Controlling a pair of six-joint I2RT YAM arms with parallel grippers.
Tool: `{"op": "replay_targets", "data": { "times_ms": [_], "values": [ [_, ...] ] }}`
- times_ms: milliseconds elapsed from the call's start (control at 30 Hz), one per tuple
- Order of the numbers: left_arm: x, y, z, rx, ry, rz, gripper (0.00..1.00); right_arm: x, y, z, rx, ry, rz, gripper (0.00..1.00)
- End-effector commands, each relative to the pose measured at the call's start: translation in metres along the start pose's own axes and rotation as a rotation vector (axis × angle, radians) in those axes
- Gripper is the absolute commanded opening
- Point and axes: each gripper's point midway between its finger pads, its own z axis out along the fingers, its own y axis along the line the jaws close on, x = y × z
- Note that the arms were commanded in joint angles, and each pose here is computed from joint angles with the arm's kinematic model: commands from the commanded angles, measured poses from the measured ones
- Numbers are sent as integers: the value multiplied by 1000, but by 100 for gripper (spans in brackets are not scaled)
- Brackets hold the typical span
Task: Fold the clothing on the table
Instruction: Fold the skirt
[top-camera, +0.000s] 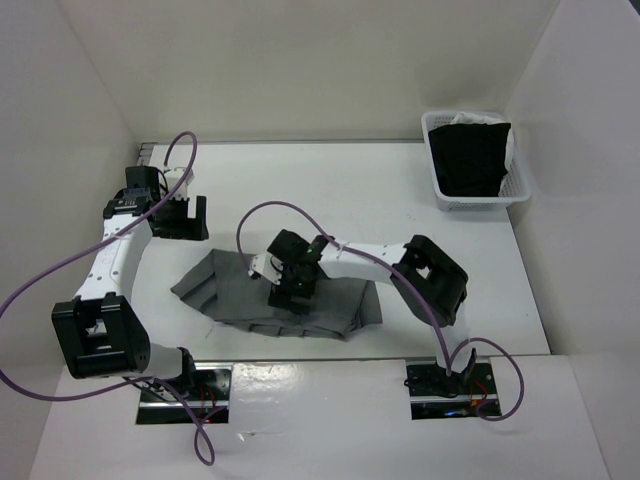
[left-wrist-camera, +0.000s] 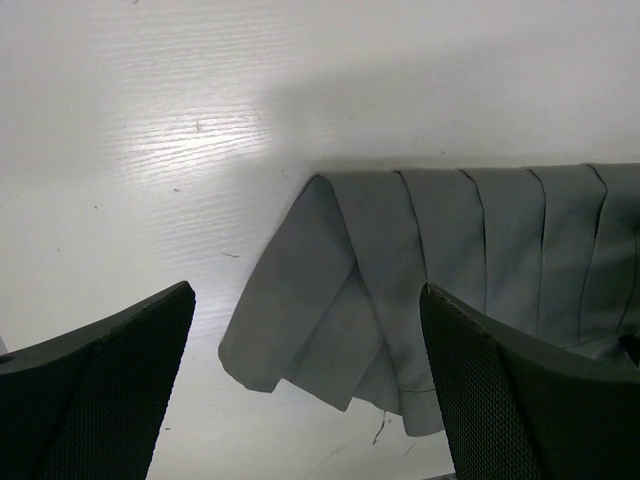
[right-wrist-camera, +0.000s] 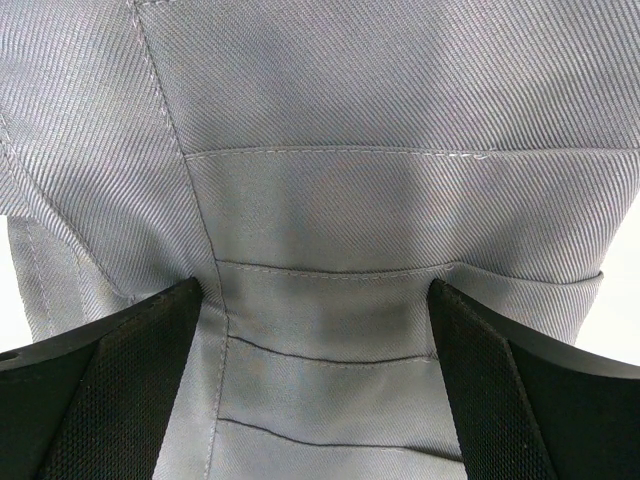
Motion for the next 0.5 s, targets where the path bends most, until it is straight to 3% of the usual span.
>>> {"op": "replay_targets", "data": {
  "times_ms": [0,467],
  "values": [
    [-7,1,-6,-9,-39,-8,99,41,-8,20,2,134,-55,98],
    [-6,1,-4,-8,-31,-11,99,40,-96,-2,77,109,-65,98]
  ]
}}
